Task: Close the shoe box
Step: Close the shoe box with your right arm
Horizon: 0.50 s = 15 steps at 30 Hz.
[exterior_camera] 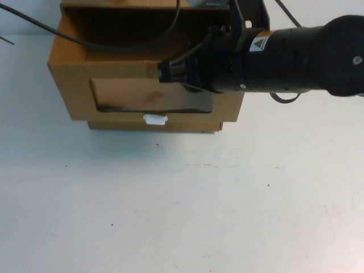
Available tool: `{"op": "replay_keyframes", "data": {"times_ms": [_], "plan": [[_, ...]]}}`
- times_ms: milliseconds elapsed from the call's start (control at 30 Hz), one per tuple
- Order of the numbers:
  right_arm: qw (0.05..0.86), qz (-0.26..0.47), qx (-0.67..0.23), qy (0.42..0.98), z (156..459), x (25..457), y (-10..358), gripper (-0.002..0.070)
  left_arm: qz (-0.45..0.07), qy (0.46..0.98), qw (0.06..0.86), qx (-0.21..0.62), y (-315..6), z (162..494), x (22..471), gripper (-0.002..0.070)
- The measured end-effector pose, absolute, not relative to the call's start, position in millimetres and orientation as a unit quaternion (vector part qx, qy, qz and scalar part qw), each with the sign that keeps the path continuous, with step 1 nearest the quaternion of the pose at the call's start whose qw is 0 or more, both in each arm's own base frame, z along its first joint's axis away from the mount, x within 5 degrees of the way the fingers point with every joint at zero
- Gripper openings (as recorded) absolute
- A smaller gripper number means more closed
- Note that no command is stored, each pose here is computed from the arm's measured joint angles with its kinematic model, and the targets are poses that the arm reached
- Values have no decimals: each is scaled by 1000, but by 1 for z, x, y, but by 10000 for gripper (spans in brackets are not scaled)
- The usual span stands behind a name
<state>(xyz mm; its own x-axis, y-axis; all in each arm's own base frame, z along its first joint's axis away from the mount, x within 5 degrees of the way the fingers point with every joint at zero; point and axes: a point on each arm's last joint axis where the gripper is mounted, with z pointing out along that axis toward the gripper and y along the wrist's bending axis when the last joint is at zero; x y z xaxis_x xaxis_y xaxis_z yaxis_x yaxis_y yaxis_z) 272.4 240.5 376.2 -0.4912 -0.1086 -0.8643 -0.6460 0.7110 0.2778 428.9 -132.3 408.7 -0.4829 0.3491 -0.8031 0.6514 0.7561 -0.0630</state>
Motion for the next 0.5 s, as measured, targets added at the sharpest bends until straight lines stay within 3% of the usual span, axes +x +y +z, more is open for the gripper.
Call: {"op": "replay_keyframes", "data": {"times_ms": [200,500], "plan": [[428,309,-261,808,382,261,238,-11,-183,841,413,297,-132,409,429,-5],[426,296,-245,819,355,287,252,-11,-183,841,412,298,-132,409,429,-5]]}}
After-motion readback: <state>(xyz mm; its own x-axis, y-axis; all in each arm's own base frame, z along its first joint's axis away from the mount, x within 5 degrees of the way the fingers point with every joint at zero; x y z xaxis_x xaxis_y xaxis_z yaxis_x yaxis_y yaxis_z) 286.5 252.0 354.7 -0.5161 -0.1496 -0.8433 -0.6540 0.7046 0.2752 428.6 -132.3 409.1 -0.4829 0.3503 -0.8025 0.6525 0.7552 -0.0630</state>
